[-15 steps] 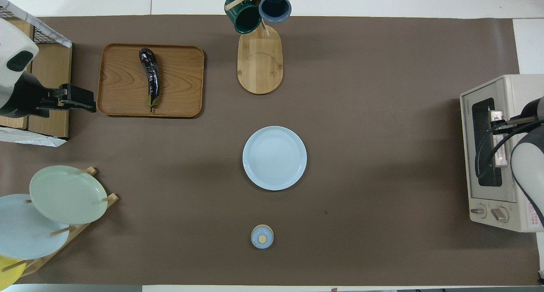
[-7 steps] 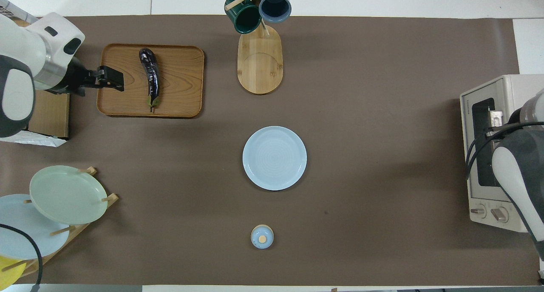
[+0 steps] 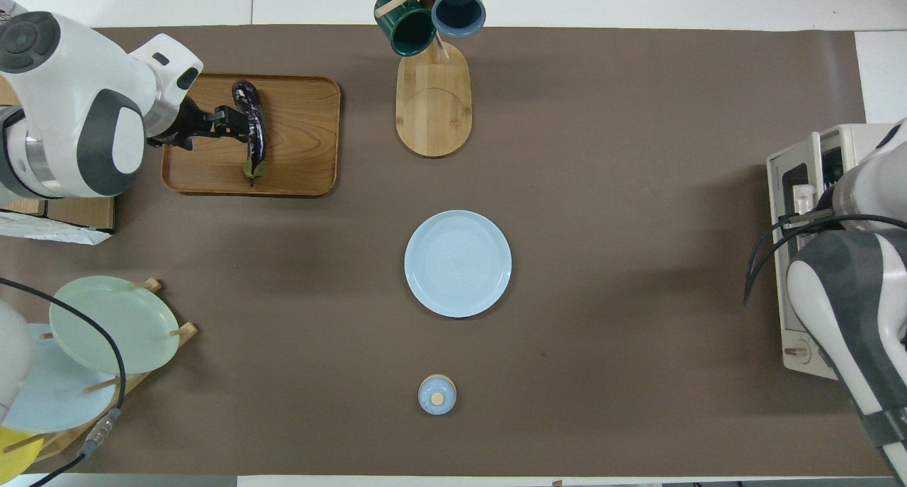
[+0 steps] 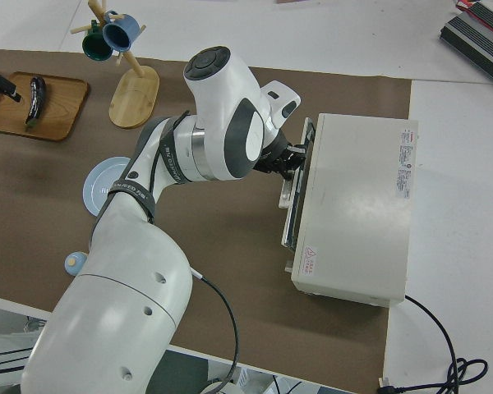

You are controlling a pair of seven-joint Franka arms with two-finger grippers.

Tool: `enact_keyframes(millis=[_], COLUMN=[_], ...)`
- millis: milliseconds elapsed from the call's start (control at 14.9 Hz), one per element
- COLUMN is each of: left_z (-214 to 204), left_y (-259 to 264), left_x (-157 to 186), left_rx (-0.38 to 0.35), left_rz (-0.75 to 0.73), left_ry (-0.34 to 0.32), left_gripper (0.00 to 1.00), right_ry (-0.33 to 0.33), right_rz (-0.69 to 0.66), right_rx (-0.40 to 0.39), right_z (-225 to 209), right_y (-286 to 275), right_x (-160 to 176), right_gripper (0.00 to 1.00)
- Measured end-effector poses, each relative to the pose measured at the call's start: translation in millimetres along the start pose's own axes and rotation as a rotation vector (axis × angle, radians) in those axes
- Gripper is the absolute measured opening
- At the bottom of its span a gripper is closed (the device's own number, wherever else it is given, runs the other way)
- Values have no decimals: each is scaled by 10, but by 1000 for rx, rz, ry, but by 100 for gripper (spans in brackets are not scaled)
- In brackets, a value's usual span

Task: Put eggplant into oven
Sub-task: 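Open the oven door with the right gripper while the left gripper grasps eggplant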

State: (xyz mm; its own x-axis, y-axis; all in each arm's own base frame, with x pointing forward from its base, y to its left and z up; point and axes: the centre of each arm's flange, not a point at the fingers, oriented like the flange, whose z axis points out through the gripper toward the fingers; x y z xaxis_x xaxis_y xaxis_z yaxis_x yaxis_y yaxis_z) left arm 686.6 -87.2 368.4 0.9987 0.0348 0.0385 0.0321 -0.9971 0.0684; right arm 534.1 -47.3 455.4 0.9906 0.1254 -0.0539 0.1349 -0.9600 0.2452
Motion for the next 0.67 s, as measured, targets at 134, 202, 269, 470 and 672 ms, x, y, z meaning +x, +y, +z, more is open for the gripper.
enact_keyframes(millis=[134, 202, 269, 470, 672], left_z=[182, 248, 312, 505, 563], left_y=[58, 66, 69, 109, 162], left_x=[141, 204, 243, 229, 197], left_rx=[-2, 2, 2, -1, -2], left_rz=[9, 16, 20, 31, 39], left_ry=[13, 37, 62, 86, 86], left_gripper=[100, 100, 100, 100, 100], right_ry=[20, 30, 36, 62, 90], right_rz=[-9, -9, -8, -11, -20], right_rx=[14, 37, 65, 119, 131], right_z=[66, 136, 229, 544, 847], right_y=[-251, -380, -488, -733, -921], right_x=[21, 34, 54, 107, 114], right_gripper=[1, 1, 1, 1, 1])
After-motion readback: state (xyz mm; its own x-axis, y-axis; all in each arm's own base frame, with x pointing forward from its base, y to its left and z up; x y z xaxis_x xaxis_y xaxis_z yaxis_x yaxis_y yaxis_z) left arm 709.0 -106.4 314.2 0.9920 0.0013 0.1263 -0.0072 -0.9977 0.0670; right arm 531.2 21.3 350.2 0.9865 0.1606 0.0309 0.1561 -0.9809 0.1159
